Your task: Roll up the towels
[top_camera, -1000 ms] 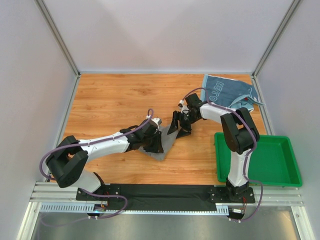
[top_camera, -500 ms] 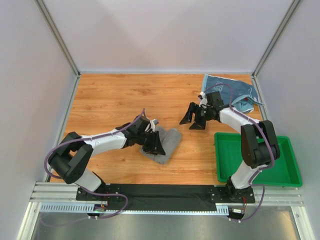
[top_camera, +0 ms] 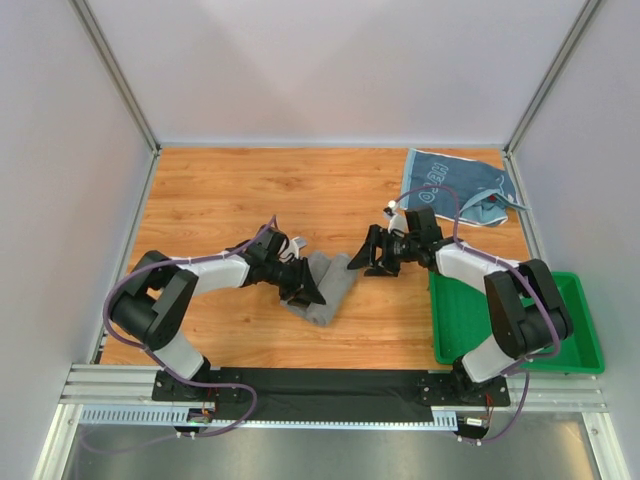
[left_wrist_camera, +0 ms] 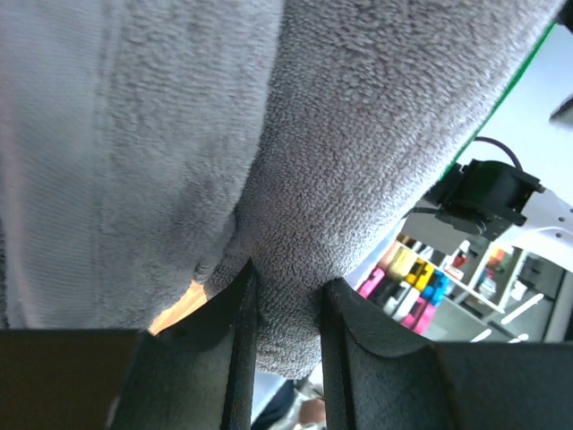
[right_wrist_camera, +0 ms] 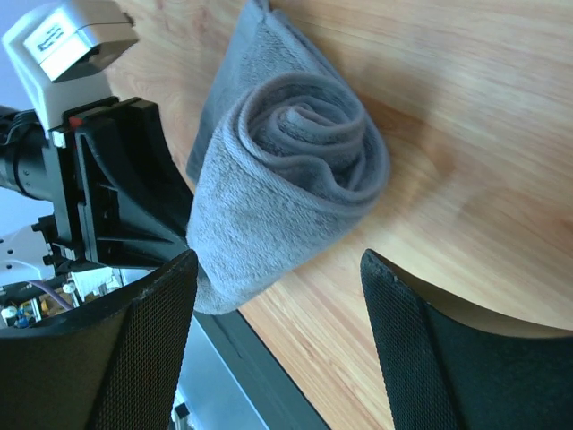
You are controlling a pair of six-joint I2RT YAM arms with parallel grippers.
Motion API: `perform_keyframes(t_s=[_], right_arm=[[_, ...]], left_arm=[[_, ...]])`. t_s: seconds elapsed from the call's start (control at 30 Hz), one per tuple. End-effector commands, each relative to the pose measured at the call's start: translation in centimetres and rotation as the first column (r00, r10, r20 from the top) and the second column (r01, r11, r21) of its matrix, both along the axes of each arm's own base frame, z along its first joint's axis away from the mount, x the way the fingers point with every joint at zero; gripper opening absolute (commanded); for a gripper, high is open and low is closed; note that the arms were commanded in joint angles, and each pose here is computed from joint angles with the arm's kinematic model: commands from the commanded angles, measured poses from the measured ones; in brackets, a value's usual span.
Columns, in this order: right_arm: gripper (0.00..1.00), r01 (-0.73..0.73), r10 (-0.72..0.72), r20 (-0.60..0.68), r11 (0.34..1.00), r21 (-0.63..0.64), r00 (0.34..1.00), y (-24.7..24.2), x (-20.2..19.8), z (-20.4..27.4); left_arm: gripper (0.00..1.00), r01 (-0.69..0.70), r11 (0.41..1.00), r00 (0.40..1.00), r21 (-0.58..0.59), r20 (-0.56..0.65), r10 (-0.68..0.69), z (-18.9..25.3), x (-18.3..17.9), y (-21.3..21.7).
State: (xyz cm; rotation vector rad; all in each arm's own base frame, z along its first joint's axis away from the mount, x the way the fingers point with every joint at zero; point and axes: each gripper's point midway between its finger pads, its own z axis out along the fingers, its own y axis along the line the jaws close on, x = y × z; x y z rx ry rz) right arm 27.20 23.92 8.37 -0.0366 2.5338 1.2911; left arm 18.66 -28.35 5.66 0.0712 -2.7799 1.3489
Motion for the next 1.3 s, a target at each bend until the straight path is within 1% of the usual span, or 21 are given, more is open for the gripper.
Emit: perform_keyframes(t_s=[0.0, 0.23, 0.37, 0.43, 0.63, 0.73, 0.77, 0.8, 0.83, 0.87, 0.9, 0.93, 0.97, 1.0, 1.07, 1.13, 1.17, 1.2, 1.23, 1.27], right_arm=[[0.75, -0.064, 0.059, 0.088, 0.997, 0.050, 0.994, 2.5, 0.3, 0.7], [0.77, -0.103, 0.100, 0.063, 0.994, 0.047, 0.993, 4.4, -0.5, -0.7], [0.77, -0.115, 0.114, 0.041, 0.993, 0.027, 0.993, 4.8, -0.7, -1.6], [0.77, -0.118, 0.117, 0.023, 0.993, 0.006, 0.993, 4.8, -1.0, -2.0], [0.76, -0.130, 0.130, 0.026, 0.991, -0.014, 0.991, 5.2, -1.2, -2.3], [0.67, -0.133, 0.133, 0.017, 0.991, -0.021, 0.991, 5.7, -1.3, -2.7], [0.54, -0.135, 0.135, 0.014, 0.991, -0.022, 0.991, 5.9, -1.4, -2.9], [0.47, -0.131, 0.131, 0.009, 0.991, -0.026, 0.991, 6.0, -1.4, -3.1], [0.38, -0.129, 0.129, 0.004, 0.991, -0.030, 0.992, 6.0, -1.4, -3.1], [0.28, -0.125, 0.125, -0.007, 0.991, -0.044, 0.992, 6.0, -1.6, -3.5], [0.25, -0.125, 0.125, -0.009, 0.991, -0.050, 0.992, 6.0, -1.5, -3.5], [0.19, -0.122, 0.122, -0.012, 0.991, -0.055, 0.993, 6.0, -1.4, -3.6], [0.17, -0.119, 0.118, -0.008, 0.991, -0.061, 0.993, 6.0, -1.3, -3.5], [0.15, -0.118, 0.116, -0.031, 0.990, -0.076, 0.993, 5.8, -1.7, -3.8], [0.14, -0.114, 0.111, -0.035, 0.989, -0.092, 0.993, 5.7, -1.6, -3.8], [0.14, -0.112, 0.109, -0.039, 0.989, -0.100, 0.993, 5.8, -1.5, -3.8], [0.14, -0.110, 0.105, -0.048, 0.988, -0.107, 0.993, 5.7, -1.5, -4.0], [0.14, -0.109, 0.103, -0.052, 0.988, -0.109, 0.993, 5.7, -1.5, -4.0], [0.13, -0.109, 0.103, -0.057, 0.988, -0.111, 0.993, 5.8, -1.5, -4.1], [0.14, -0.111, 0.104, -0.065, 0.987, -0.115, 0.992, 5.9, -1.7, -4.2]], left_arm=[[0.00, -0.023, 0.995, 0.995, 0.102, -0.096, 0.033, -2.4, -0.7, 1.7], [0.00, -0.012, 0.995, 0.993, 0.104, -0.115, 0.024, -2.9, -0.3, 1.9], [0.00, -0.006, 0.996, 0.991, 0.088, -0.129, 0.018, -3.0, -0.1, 1.9], [0.00, -0.002, 0.995, 0.992, 0.101, -0.128, 0.015, -3.1, 0.0, 2.1], [0.00, 0.003, 0.996, 0.992, 0.086, -0.130, 0.008, -3.2, 0.1, 1.9], [0.00, 0.002, 0.997, 0.992, 0.082, -0.123, 0.008, -3.2, 0.1, 1.9], [0.01, 0.002, 0.997, 0.994, 0.083, -0.114, 0.008, -3.1, 0.2, 1.9], [0.02, 0.002, 0.997, 0.995, 0.082, -0.103, 0.007, -2.9, 0.3, 1.9], [0.04, -0.003, 0.994, 0.995, 0.111, -0.100, 0.014, -3.1, 0.3, 2.3], [0.09, -0.004, 0.992, 0.997, 0.124, -0.075, 0.013, -2.7, 0.7, 2.3], [0.11, -0.002, 0.983, 0.998, 0.182, -0.064, 0.014, -3.2, 0.6, 3.2], [0.14, -0.004, 0.980, 0.999, 0.201, -0.043, 0.013, -2.8, 0.8, 3.5], [0.20, -0.008, 0.976, 1.000, 0.215, -0.019, 0.013, -2.5, 1.2, 3.6], [0.23, -0.002, 0.973, 1.000, 0.232, -0.001, 0.002, -2.4, 1.3, 3.9], [0.30, -0.009, 0.963, 1.000, 0.271, 0.029, 0.001, -1.9, 1.5, 4.5], [0.34, -0.006, 0.949, 0.997, 0.316, 0.071, -0.017, -1.4, 1.6, 5.0], [0.35, -0.003, 0.946, 0.994, 0.323, 0.107, -0.033, -0.7, 2.1, 4.7], [0.35, -0.015, 0.930, 0.988, 0.367, 0.148, -0.042, -0.6, 2.5, 5.1], [0.36, 0.013, 0.915, 0.984, 0.403, 0.159, -0.084, -0.1, 1.8, 5.2], [0.36, 0.008, 0.909, 0.976, 0.418, 0.195, -0.099, 0.7, 2.3, 4.9]])
